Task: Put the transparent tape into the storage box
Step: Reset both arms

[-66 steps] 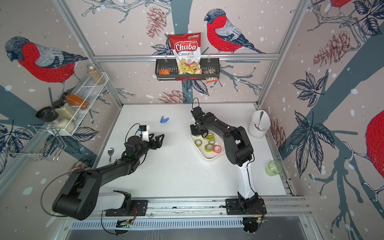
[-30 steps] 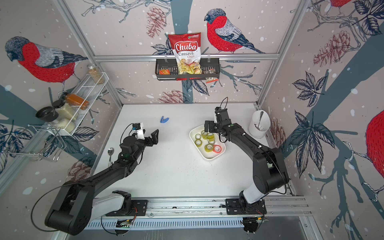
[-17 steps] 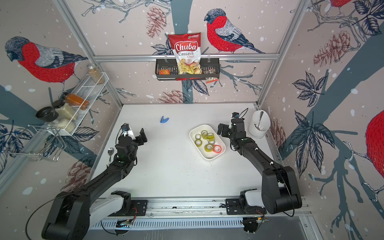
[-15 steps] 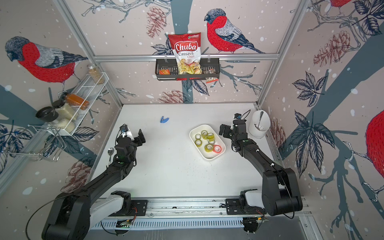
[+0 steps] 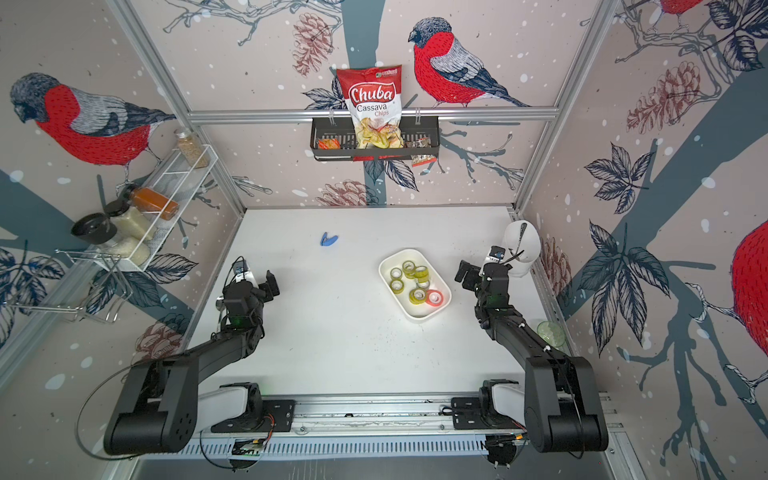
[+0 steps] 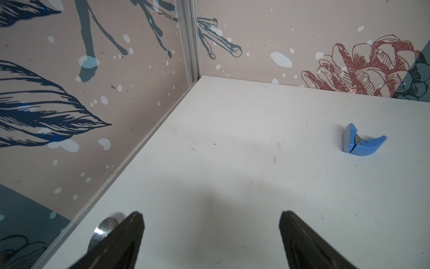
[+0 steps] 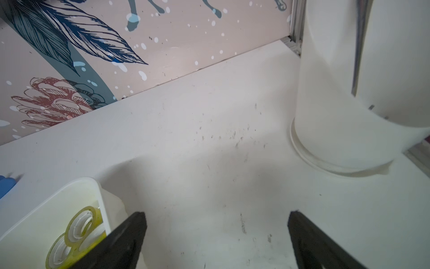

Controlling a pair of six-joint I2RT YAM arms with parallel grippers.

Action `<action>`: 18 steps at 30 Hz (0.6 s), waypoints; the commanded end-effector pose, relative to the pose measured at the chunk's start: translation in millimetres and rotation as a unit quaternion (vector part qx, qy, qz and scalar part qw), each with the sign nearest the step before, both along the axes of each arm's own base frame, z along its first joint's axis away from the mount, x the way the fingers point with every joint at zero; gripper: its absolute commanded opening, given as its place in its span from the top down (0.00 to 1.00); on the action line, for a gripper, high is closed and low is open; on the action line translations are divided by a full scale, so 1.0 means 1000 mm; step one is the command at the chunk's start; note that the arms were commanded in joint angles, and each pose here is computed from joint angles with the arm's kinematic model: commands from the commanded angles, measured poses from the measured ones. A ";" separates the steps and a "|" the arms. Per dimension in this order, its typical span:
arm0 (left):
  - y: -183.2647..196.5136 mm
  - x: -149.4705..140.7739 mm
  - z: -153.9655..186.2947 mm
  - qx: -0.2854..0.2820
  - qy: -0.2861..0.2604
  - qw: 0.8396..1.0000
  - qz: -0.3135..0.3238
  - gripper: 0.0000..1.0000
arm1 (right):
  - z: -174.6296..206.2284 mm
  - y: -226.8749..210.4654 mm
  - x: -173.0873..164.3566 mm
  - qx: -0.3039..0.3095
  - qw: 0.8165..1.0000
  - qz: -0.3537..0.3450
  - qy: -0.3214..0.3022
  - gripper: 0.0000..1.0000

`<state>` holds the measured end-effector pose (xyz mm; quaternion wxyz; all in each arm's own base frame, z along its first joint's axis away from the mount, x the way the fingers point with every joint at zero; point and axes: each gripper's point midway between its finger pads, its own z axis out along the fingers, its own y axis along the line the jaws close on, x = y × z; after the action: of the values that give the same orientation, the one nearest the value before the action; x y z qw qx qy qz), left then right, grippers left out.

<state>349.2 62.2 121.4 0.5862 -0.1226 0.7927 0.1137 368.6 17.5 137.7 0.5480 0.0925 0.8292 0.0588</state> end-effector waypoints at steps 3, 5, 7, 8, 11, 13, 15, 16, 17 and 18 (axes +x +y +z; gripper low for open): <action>-0.011 0.014 0.019 -0.007 -0.061 0.997 -0.040 0.05 | 0.017 -0.027 -0.016 -0.109 0.990 -0.038 -0.078 0.00; -0.012 0.022 0.014 -0.010 -0.043 0.998 -0.049 0.06 | 0.025 -0.032 -0.026 -0.129 0.982 -0.047 -0.131 0.00; -0.015 0.024 0.013 -0.013 -0.041 0.997 -0.058 0.08 | 0.027 -0.033 -0.025 -0.127 0.980 -0.047 -0.147 0.00; -0.017 0.023 0.015 -0.017 -0.047 0.997 -0.062 0.08 | 0.026 -0.033 -0.022 -0.125 0.980 -0.048 -0.145 0.00; -0.023 0.017 0.022 -0.028 -0.079 0.994 -0.076 0.08 | 0.022 -0.033 -0.014 -0.108 0.981 -0.048 -0.152 0.00; -0.029 0.017 0.025 -0.032 -0.092 0.991 -0.094 0.09 | 0.015 -0.031 -0.008 -0.097 0.984 -0.044 -0.144 0.00; -0.034 0.012 0.027 -0.032 -0.111 0.988 -0.108 0.09 | 0.008 -0.031 -0.005 -0.099 0.985 -0.044 -0.135 0.00; -0.034 0.011 0.028 -0.030 -0.114 0.987 -0.109 0.09 | 0.006 -0.032 -0.004 -0.101 0.985 -0.046 -0.136 0.00; -0.033 0.011 0.027 -0.030 -0.110 0.988 -0.106 0.09 | 0.005 -0.033 -0.004 -0.102 0.984 -0.050 -0.137 0.00; -0.031 0.012 0.026 -0.029 -0.101 0.990 -0.099 0.09 | 0.004 -0.034 -0.003 -0.102 0.984 -0.053 -0.137 0.00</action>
<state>356.6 33.0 122.1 0.6321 -0.0750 0.7708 0.0266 360.3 -14.8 122.0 0.6313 0.0624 0.7717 -0.0442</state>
